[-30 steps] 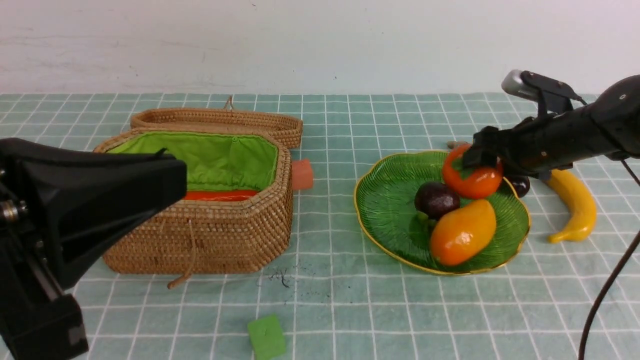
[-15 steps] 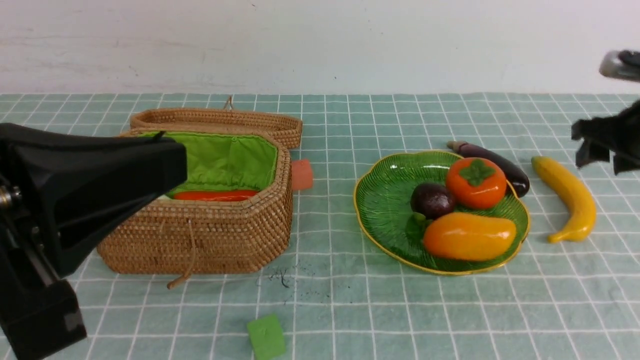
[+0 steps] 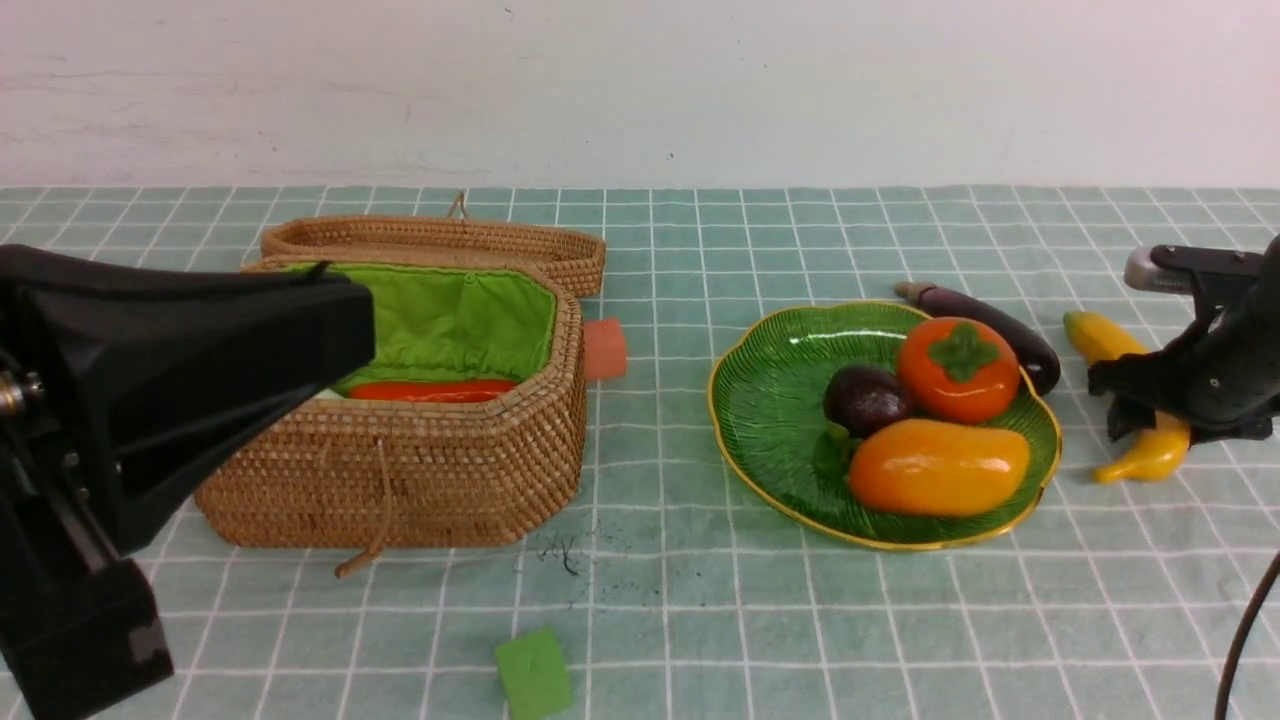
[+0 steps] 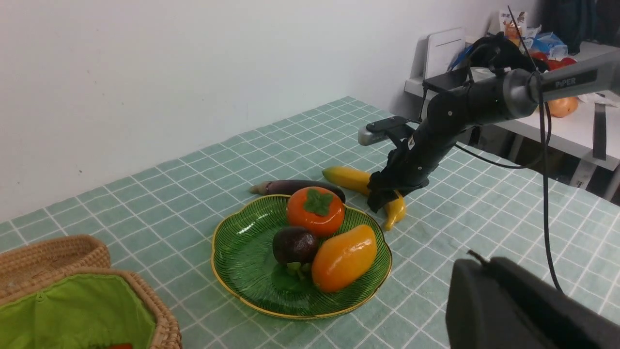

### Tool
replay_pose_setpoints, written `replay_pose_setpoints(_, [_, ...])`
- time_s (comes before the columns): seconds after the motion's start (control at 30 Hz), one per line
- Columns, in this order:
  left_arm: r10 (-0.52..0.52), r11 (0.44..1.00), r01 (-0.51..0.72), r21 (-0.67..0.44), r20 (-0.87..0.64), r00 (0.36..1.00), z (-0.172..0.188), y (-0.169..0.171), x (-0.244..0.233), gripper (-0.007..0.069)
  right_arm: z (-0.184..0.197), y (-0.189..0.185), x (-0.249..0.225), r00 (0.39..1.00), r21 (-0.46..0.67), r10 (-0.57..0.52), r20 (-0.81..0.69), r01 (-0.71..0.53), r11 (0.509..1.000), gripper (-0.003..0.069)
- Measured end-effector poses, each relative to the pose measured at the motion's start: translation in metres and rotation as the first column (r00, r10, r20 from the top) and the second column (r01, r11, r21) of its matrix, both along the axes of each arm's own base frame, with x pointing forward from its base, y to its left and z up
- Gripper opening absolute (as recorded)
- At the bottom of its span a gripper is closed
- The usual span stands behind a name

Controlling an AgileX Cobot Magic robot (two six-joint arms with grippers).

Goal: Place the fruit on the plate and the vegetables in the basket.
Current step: Use the right arm to grab a banana and put it into the right plate

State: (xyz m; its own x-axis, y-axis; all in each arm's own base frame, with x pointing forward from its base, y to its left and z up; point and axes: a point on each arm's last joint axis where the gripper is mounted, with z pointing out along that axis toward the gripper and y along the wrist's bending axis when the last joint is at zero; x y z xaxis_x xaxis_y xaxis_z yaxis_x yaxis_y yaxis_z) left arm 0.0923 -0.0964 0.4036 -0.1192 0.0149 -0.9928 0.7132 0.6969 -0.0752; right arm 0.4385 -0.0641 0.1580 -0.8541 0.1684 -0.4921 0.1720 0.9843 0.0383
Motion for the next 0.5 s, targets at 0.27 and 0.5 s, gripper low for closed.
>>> replay_pose_setpoints(0.27, [0.001,1.0,-0.001,0.018,-0.019,1.0,-0.002,0.0,0.0,0.0008,0.011,-0.001,-0.006,0.999,-0.033,0.023,-0.035,-0.025,0.999,0.0318])
replay_pose_setpoints(0.5, [0.021,0.999,-0.019,0.034,-0.066,0.998,-0.008,-0.004,0.006,0.0008,0.101,0.025,-0.038,0.999,0.072,-0.007,0.039,0.004,0.997,0.0318])
